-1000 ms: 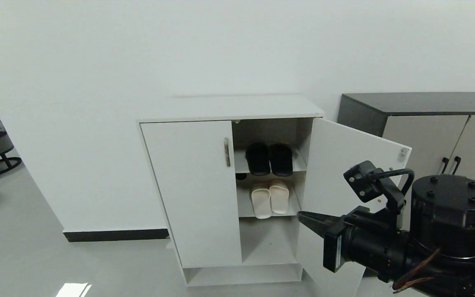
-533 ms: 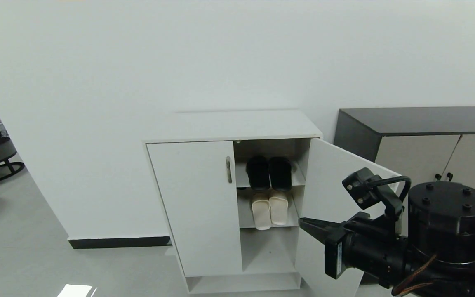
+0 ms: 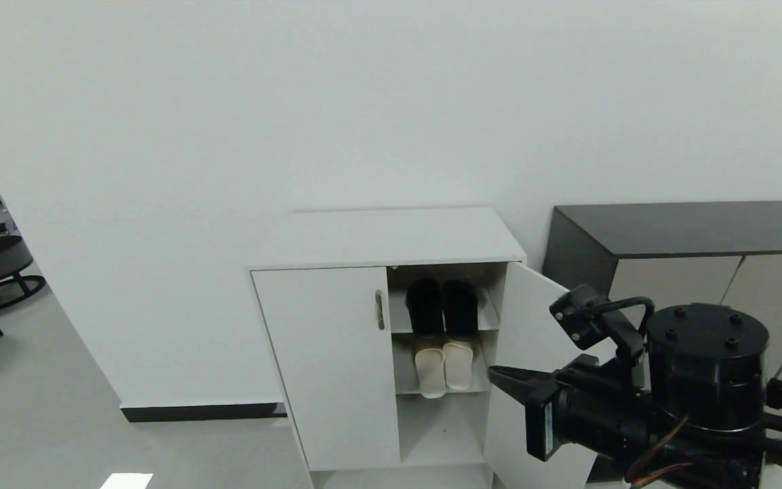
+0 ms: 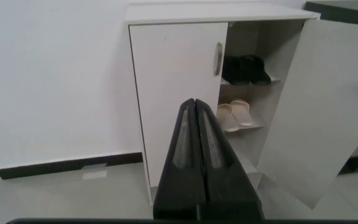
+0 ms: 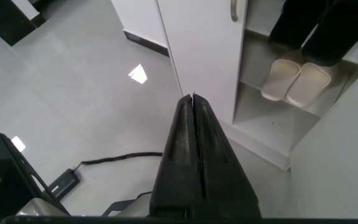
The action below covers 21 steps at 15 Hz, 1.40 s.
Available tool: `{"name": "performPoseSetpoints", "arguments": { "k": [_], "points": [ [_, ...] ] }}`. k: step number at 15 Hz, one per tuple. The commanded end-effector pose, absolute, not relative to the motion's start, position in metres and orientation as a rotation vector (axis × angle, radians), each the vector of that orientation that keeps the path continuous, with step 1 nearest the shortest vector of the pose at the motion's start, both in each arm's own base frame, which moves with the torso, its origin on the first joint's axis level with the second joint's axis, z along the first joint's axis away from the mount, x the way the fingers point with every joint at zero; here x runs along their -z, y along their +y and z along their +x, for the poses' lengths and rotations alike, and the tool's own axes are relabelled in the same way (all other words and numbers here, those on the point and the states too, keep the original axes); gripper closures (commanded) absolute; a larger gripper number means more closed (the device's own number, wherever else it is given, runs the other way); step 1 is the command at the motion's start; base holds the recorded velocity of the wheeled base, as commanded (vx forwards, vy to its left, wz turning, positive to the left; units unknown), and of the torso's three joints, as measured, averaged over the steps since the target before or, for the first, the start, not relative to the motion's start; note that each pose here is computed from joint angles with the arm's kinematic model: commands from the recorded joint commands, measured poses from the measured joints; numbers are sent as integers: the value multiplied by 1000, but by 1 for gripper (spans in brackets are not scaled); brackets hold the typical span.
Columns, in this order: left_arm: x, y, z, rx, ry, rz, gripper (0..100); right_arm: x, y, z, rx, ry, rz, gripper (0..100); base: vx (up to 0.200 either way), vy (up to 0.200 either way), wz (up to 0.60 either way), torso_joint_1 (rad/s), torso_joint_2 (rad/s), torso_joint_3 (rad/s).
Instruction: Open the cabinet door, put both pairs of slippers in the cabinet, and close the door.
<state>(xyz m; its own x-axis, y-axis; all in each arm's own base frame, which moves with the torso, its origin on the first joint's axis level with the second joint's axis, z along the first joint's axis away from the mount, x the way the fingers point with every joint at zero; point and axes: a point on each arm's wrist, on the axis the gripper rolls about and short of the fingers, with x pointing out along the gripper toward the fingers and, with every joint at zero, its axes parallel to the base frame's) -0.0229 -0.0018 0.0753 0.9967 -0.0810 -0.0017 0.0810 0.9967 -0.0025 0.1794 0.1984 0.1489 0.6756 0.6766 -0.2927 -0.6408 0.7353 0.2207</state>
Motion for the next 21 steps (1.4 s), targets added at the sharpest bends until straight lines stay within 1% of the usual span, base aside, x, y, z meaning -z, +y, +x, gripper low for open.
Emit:
{"name": "performPoseSetpoints", "arguments": {
  "k": [1, 6, 10, 12, 15, 17, 20, 21],
  "points": [
    [-75, -2, -23, 80, 3, -3, 100, -148, 199, 180, -741, 374, 100, 100, 0, 0, 0, 261, -569, -295],
    [-75, -2, -23, 80, 3, -3, 100, -148, 199, 180, -741, 374, 100, 100, 0, 0, 0, 278, -590, -309],
    [-75, -2, -23, 80, 3, -5, 100, -147, 199, 179, -748, 373, 98, 100, 0, 0, 0, 205, -432, -225],
    [-75, -2, -23, 80, 3, -5, 100, -142, 197, 178, -758, 327, 77, 100, 0, 0, 0, 178, -378, -195],
    [-75, -2, -23, 80, 3, -5, 100, -125, 192, 193, -704, 296, 22, 100, 0, 0, 0, 39, -89, -39],
    [-75, -2, -23, 80, 3, -6, 100, -123, 180, 202, -655, 294, -12, 100, 0, 0, 0, 0, 0, 0],
    [-75, -2, -23, 80, 3, -6, 100, -121, 178, 207, -637, 303, -14, 100, 0, 0, 0, 0, 0, 0],
    [-75, -2, -23, 80, 3, -9, 100, -121, 179, 206, -640, 303, -14, 100, -200, 0, 0, 2, 2, -2]
  ]
}}
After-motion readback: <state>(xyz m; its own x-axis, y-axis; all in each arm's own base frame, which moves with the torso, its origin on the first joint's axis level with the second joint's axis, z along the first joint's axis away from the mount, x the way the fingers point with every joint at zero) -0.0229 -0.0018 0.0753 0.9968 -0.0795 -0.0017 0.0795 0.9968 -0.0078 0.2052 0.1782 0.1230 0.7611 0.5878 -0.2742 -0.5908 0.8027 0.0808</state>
